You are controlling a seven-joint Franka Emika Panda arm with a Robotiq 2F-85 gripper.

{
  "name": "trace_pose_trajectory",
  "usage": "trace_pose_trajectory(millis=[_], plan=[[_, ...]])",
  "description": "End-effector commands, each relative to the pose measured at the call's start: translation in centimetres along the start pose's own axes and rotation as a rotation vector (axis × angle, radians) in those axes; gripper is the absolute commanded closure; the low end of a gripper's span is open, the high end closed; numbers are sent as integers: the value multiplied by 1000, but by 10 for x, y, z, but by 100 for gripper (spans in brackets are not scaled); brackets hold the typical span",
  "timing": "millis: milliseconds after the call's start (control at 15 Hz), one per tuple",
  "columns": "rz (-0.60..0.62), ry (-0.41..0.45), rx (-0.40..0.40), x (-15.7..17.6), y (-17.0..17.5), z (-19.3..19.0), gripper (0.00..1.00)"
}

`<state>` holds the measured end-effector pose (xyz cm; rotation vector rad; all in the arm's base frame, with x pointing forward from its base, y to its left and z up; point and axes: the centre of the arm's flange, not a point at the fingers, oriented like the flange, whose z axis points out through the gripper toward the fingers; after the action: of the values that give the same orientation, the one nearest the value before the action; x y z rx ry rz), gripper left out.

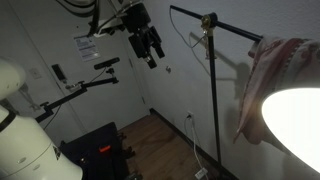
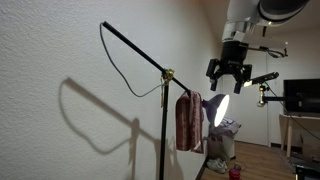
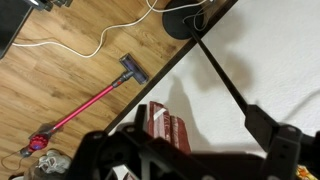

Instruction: Remove the bracelet from the lamp and put it on the floor

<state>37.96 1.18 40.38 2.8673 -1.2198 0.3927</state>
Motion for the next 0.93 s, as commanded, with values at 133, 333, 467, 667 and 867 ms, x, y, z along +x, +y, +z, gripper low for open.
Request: trace_pose_trajectory(millis=[133,333,467,667,867], plan=[[-51,65,40,-3,-19,-47,0],[-77,121,82,-2,-35,-70,0],[-108,96,143,-5,-40,-81,0],[-98,113,131,-7,-41,-76,0],[-101,134,138,-8,-44,-74,0]])
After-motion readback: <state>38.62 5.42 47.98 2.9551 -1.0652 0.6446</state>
